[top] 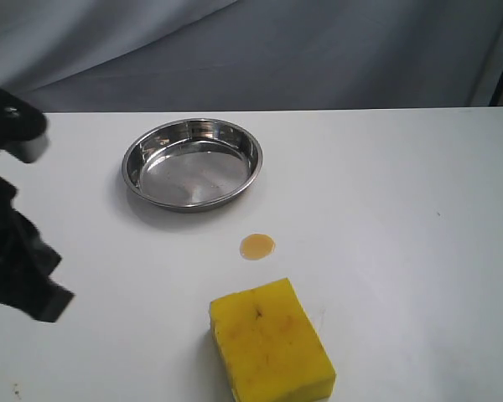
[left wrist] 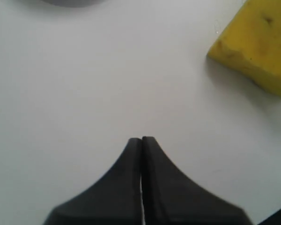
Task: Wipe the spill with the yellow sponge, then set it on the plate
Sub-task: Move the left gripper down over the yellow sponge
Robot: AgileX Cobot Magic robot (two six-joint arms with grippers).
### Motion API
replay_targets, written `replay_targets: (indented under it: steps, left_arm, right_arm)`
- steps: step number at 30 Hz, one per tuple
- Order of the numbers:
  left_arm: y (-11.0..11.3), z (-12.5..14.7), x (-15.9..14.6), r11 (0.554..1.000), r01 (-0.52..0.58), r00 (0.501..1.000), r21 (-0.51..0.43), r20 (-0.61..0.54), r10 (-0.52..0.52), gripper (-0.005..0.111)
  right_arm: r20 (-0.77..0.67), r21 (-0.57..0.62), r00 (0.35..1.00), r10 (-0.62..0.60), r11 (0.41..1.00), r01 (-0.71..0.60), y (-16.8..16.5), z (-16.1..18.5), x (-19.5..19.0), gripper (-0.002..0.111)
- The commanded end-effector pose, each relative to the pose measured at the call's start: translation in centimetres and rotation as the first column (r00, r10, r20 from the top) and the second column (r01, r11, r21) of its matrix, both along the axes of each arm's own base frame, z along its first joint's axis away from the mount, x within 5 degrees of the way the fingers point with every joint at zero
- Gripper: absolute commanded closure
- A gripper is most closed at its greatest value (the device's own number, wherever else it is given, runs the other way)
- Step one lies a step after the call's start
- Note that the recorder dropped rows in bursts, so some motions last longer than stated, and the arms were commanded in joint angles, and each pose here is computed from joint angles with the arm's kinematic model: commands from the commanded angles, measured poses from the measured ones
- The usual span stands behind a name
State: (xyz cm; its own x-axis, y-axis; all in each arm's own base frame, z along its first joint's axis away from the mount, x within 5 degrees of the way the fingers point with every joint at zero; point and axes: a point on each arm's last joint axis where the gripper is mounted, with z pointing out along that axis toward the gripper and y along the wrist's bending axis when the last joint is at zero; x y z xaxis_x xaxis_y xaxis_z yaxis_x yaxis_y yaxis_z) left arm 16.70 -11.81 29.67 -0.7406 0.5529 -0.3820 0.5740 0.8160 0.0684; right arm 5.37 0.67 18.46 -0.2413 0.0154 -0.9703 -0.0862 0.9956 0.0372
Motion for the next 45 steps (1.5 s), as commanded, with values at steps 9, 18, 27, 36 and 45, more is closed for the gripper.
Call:
replay_targets:
  steps: [9,18,27,36,45]
  left_arm:
    - [-11.3,-1.3,3.9,0.983,0.106,0.991,-0.147,-0.070,-0.117,0.107]
    - [-13.7,-5.3,6.2,0.990,0.097,0.988,-0.105,-0.109,-0.109,0.106]
    - [-15.0,-8.5,7.5,0.990,0.096,0.989,-0.100,-0.105,-0.107,0.105]
    - [-15.8,-9.4,8.1,0.986,0.085,0.992,-0.140,-0.078,-0.097,0.058]
    - [-16.1,-10.9,8.0,0.989,0.033,0.988,-0.144,-0.147,-0.055,0.055]
  right_arm:
    - [0.001,0.000,1.000,-0.001,1.000,0.001,0.0,-0.1,0.0,0.108]
    - [0.006,0.001,1.000,-0.002,1.000,0.002,0.0,-0.1,0.0,0.108]
    - [0.034,0.010,0.999,-0.005,1.000,0.005,0.0,0.2,0.0,0.108]
    - [0.049,0.011,0.999,-0.007,1.000,0.007,0.0,0.3,0.1,0.108]
    - [0.054,0.013,0.998,-0.008,1.000,0.007,0.0,0.4,0.1,0.108]
